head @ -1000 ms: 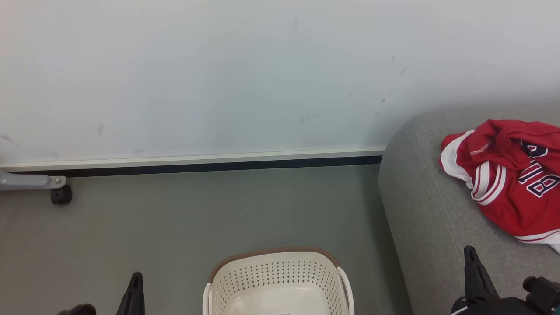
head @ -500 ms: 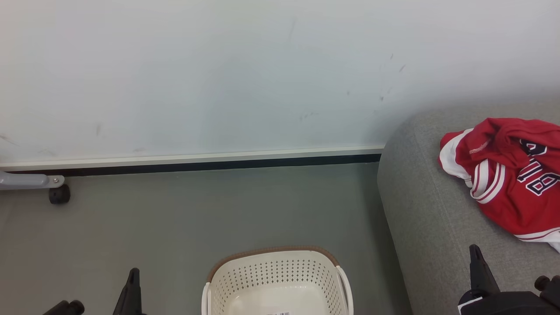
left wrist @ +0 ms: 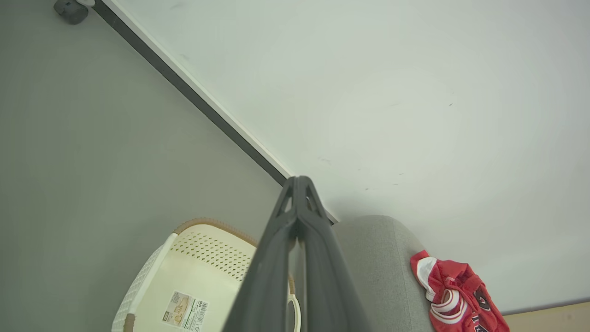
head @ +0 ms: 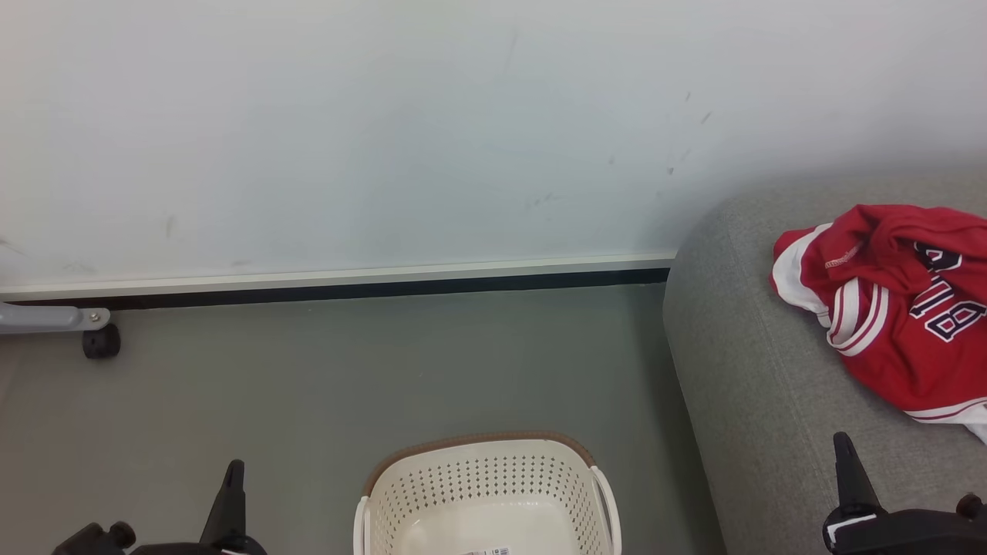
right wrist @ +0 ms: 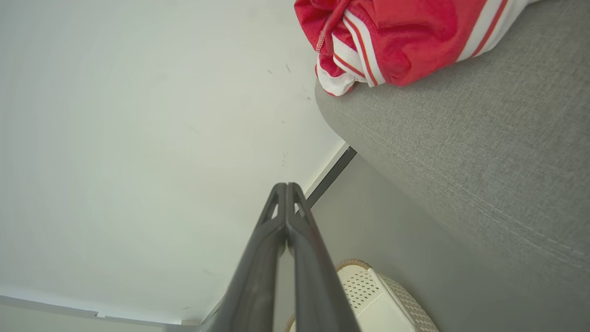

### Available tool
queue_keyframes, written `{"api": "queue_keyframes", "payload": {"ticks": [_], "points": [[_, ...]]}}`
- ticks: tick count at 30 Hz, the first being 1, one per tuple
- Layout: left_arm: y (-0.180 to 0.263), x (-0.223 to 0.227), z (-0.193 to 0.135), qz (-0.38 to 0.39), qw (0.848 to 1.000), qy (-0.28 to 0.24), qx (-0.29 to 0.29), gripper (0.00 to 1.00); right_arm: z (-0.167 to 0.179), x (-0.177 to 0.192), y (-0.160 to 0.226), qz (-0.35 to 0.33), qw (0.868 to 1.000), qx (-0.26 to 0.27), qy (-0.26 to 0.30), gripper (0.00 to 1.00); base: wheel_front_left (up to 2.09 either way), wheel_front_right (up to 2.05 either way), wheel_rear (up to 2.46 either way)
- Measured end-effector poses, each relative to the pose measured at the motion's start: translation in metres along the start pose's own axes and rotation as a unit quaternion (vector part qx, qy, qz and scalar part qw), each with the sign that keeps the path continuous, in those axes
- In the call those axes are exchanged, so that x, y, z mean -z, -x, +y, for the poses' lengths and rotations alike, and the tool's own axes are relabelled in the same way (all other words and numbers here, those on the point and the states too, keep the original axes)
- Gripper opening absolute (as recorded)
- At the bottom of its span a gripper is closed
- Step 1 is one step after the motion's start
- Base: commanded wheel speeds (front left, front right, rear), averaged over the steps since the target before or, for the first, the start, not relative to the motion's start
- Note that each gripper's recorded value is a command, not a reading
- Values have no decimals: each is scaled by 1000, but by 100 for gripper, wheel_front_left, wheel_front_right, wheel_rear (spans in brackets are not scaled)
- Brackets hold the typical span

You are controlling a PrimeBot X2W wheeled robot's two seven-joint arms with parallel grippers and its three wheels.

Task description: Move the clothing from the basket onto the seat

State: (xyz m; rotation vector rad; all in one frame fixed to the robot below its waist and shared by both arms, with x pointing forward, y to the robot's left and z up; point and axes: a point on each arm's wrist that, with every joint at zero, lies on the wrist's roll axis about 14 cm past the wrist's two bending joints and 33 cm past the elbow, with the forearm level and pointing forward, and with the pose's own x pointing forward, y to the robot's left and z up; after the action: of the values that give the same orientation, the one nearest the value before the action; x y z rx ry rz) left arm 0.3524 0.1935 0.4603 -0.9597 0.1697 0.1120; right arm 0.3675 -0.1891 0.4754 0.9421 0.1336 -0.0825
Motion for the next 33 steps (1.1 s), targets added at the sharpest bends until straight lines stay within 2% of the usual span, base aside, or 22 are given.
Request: {"api": "queue_keyframes", "payload": {"ticks": [9, 21, 33], "points": [[-5, -1, -3, 4, 998, 68, 5, 0, -1, -3, -4, 1, 998, -2, -68, 0, 0, 0, 0], [-10, -3, -6, 7, 989, 145, 17, 0, -3, -7, -7, 0, 988, -6, -154, 0, 0, 0, 0], [-18, -6, -14, 8, 970, 240, 37, 0, -3, -13, -10, -7, 968, -19, -249, 0, 0, 0, 0]]}}
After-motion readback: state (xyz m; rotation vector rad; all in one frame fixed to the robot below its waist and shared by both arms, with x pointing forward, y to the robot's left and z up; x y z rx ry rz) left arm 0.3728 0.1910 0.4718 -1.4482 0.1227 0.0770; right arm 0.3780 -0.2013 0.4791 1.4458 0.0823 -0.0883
